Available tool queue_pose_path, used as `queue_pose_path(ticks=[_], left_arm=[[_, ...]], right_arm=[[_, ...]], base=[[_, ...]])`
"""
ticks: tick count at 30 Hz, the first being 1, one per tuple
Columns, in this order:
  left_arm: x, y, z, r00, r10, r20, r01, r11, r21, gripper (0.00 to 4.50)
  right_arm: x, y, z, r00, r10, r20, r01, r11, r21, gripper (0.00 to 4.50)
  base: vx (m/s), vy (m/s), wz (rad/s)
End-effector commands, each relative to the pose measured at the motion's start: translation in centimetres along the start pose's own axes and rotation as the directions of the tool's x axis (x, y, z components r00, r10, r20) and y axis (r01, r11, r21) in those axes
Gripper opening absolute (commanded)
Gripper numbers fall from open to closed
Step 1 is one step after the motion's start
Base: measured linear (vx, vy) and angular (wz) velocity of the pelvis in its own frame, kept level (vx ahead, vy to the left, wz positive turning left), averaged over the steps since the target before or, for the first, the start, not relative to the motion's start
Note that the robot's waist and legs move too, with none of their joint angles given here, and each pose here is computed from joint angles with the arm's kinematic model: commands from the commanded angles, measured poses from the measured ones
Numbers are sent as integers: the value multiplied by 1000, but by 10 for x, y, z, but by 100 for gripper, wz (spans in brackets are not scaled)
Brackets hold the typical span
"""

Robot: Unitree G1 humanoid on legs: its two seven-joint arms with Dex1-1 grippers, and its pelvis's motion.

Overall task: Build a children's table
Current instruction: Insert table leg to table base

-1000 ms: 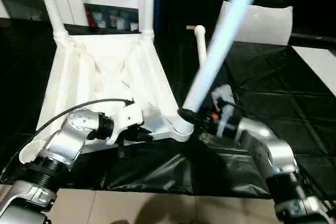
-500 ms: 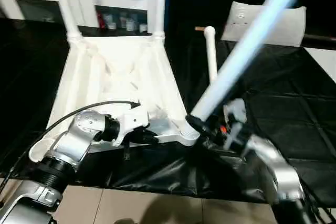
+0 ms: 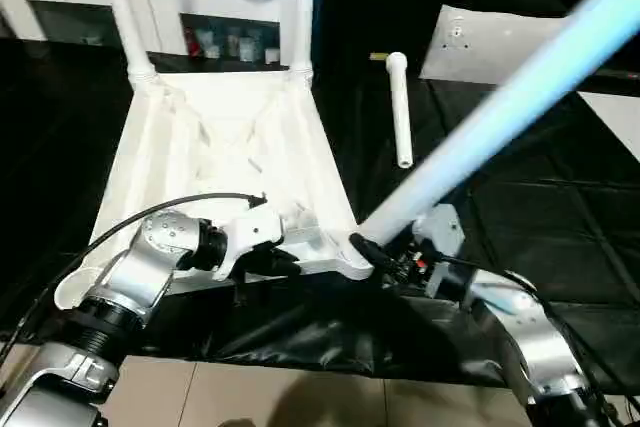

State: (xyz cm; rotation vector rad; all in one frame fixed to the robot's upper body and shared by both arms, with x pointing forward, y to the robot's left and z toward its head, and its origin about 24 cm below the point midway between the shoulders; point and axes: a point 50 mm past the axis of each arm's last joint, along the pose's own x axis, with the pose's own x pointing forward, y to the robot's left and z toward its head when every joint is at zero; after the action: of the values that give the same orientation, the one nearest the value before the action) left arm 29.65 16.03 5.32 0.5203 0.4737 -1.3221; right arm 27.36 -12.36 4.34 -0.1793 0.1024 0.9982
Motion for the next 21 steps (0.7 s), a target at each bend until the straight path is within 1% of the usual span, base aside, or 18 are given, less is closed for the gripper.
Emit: queue_pose_path(ticks=[1,6,7,9,11,13,15,18,21], left_arm=[[-2,1,9,1000,-21,8,21,999,48,0],[-2,0,9,999,-46,-9,47,996,70,0],[-2,0,9,999,-46,-9,47,996,70,0],[-2,1,9,999,-52,-14,53,996,79,0],[-3,1,11,998,-60,-16,61,995,85,0],[-4,1,14,996,-91,-20,93,990,103,0],[-4,1,14,995,-98,-22,100,989,107,0],[-4,0,17,991,-129,-34,132,983,127,0],[-4,0,17,990,-138,-42,142,981,135,0]], right_arm=[[-8,9,-45,971,45,-235,-25,996,87,191],[7,3,-39,949,168,-266,-152,985,81,191],[7,3,-39,949,168,-266,-152,985,81,191],[10,3,-39,936,215,-278,-200,976,82,191],[12,1,-38,933,237,-272,-219,971,96,191],[16,-4,-36,934,250,-254,-225,967,122,191],[16,-5,-36,933,256,-253,-230,965,126,191],[20,-9,-31,938,262,-229,-232,961,151,191],[22,-9,-29,936,277,-216,-245,956,162,191]], base=[[0,0,0],[0,0,0],[0,0,0],[0,0,0],[0,0,0],[0,0,0],[0,0,0],[0,0,0],[0,0,0]])
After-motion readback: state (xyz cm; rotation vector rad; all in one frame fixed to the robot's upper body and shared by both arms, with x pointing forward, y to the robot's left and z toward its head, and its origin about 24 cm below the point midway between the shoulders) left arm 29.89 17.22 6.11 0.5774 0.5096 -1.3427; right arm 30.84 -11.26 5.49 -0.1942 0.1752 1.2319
